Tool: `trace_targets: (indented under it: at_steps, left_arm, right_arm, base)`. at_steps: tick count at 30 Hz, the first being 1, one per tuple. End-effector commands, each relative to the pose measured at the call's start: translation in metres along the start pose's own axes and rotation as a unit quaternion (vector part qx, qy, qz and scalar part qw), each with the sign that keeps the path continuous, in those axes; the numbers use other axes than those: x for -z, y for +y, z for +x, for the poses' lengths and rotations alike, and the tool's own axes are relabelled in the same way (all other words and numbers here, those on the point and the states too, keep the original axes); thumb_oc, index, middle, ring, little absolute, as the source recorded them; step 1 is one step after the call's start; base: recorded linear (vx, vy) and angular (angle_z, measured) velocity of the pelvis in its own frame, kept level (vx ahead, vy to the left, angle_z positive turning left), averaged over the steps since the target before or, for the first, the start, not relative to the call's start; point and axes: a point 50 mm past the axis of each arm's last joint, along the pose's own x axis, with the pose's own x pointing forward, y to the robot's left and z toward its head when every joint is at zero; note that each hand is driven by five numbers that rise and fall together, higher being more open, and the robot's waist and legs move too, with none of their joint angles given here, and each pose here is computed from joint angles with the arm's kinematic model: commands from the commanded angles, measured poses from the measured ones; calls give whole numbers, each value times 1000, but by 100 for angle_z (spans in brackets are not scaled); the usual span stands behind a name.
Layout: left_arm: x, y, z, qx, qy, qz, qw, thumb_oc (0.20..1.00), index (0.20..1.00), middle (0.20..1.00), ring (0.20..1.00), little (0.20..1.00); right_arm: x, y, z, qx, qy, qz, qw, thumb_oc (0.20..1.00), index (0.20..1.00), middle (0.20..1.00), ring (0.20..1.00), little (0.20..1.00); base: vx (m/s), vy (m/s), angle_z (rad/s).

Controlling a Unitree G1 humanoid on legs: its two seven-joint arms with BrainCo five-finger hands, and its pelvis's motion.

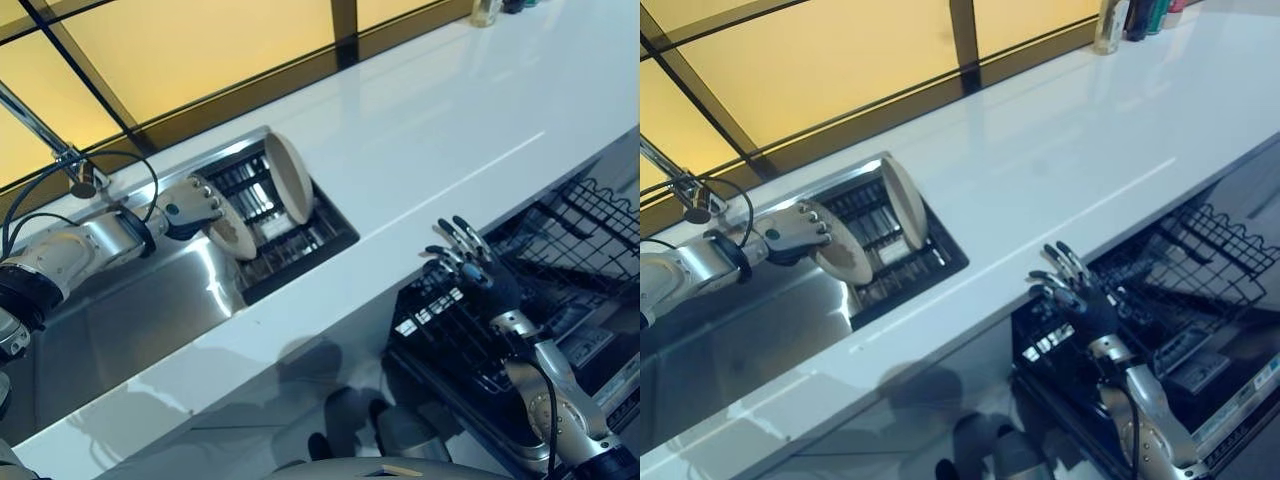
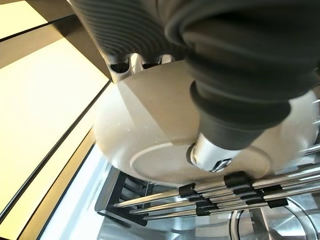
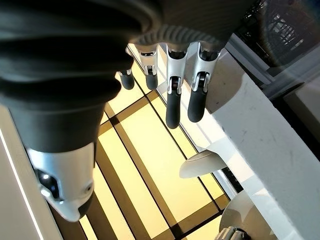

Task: Pick up plates and place into dishwasher.

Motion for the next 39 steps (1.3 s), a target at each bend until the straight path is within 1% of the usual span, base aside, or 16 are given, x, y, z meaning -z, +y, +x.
trace_targets:
  at_steps: [1,9,15,18,22,25,28,31,37,39]
  left_arm:
    - [17,1,-6,-14,42,-3,999,200,200,200,200,200]
    - [11,-12,-13,-7,36,-1,999,200,200,200,200,200]
    - [12,-8,-17,-33,38,-2,999,200,200,200,200,200]
    - [15,-4,-20,-55,46,-3,997,200,200,200,200,200]
    - [23,5,-26,-106,65,17,992,200,200,200,200,200]
    - [32,17,-32,-154,84,19,984,200,200,200,200,200]
    - [42,36,-38,-222,115,-14,968,200,200,200,200,200]
    - [49,46,-46,-276,142,-58,949,200,200,200,200,200]
    - [50,61,-57,-386,162,-203,885,200,200,200,200,200]
    - [48,67,-60,-423,161,-265,852,200,200,200,200,200]
  right_arm:
    - [-13,9,1,-25,-37,5,999,1000,1000,1000,1000,1000]
    - [-10,8,0,-26,-30,7,999,1000,1000,1000,1000,1000]
    - [-9,11,0,-27,-30,11,999,1000,1000,1000,1000,1000]
    - [-8,11,0,-26,-32,13,999,1000,1000,1000,1000,1000]
    - [-7,11,-2,-28,-33,18,999,1000,1000,1000,1000,1000]
    - [-7,10,-2,-28,-35,20,999,1000,1000,1000,1000,1000]
    - [-8,12,0,-26,-40,23,999,1000,1000,1000,1000,1000]
    - [-6,14,0,-21,-45,25,998,1000,1000,1000,1000,1000]
    - [-6,17,3,-12,-71,23,997,1000,1000,1000,1000,1000]
    - [-7,17,4,-8,-83,18,996,1000,1000,1000,1000,1000]
  base:
    - [0,0,0]
    - [0,0,0]
    - [0,0,0]
    - [0,0,0]
    - [0,0,0]
    - [-7,9,-4]
    - [-30,14,-8]
    - [-47,10,3]
    - [-82,22,3]
    - [-104,27,7]
